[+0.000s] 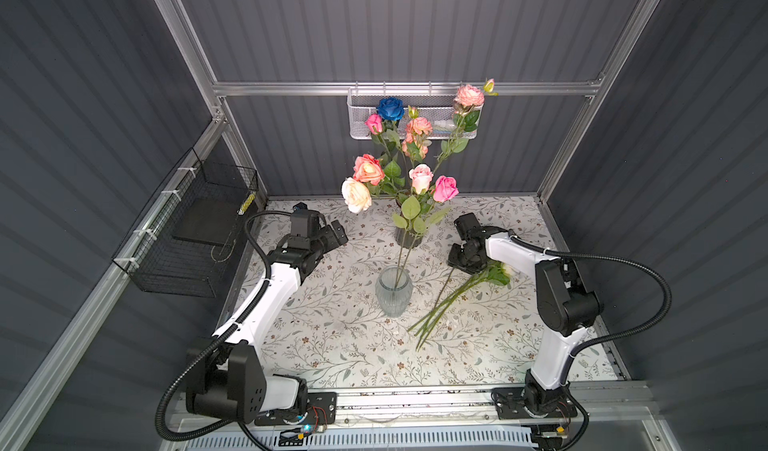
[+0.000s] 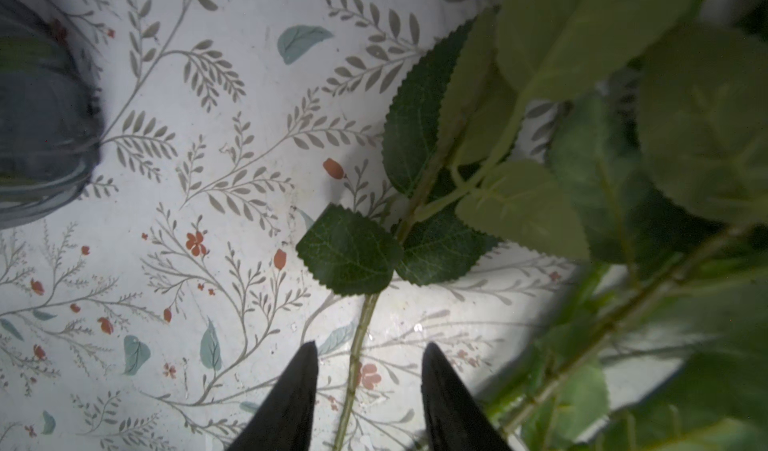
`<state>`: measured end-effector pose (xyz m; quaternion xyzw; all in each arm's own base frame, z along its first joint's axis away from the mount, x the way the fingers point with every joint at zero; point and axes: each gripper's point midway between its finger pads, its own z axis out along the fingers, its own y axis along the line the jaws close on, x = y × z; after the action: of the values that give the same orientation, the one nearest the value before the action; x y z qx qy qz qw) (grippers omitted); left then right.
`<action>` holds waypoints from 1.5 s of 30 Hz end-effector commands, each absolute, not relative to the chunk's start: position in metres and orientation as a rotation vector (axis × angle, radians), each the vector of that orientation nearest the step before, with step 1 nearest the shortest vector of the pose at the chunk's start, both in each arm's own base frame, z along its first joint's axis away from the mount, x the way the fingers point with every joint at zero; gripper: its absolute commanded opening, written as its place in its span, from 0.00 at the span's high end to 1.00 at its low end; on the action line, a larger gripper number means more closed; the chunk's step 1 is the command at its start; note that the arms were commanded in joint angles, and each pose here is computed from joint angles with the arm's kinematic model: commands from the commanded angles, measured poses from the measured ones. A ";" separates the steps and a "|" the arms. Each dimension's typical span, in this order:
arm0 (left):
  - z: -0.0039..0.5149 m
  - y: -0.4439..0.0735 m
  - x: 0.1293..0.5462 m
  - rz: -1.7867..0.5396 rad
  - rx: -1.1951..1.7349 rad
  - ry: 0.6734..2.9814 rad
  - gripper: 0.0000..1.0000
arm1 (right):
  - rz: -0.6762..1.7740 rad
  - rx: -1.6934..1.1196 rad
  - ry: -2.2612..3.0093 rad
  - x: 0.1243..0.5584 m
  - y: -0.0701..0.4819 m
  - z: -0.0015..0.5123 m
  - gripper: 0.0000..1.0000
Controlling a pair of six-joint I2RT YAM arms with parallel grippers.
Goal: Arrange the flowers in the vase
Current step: 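Close the right gripper on another rose stem in the bunch, then lift the grasped rose upward with the right gripper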
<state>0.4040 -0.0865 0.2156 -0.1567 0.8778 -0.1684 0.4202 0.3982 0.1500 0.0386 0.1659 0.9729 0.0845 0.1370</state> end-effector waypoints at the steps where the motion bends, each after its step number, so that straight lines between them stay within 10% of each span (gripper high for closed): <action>1: 0.222 -0.095 0.404 -0.505 -0.395 2.180 0.01 | 0.165 0.513 2.871 0.392 0.146 0.025 0.62; 16: 0.221 -0.096 0.404 -0.517 -0.388 2.183 0.01 | 0.298 0.525 2.778 0.407 0.157 0.034 0.96; 27: 0.226 -0.093 0.403 -0.494 -0.377 2.164 0.01 | 0.510 0.508 2.410 0.419 0.158 0.159 1.00; 45: 0.213 -0.126 0.387 -0.767 -0.366 2.205 0.02 | 0.578 0.222 1.734 0.310 0.139 0.418 1.00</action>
<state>0.3999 -0.1190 0.2131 -0.1418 0.8657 -0.2689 0.3977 0.3157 0.1388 0.3862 0.1187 0.7739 0.2712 0.5598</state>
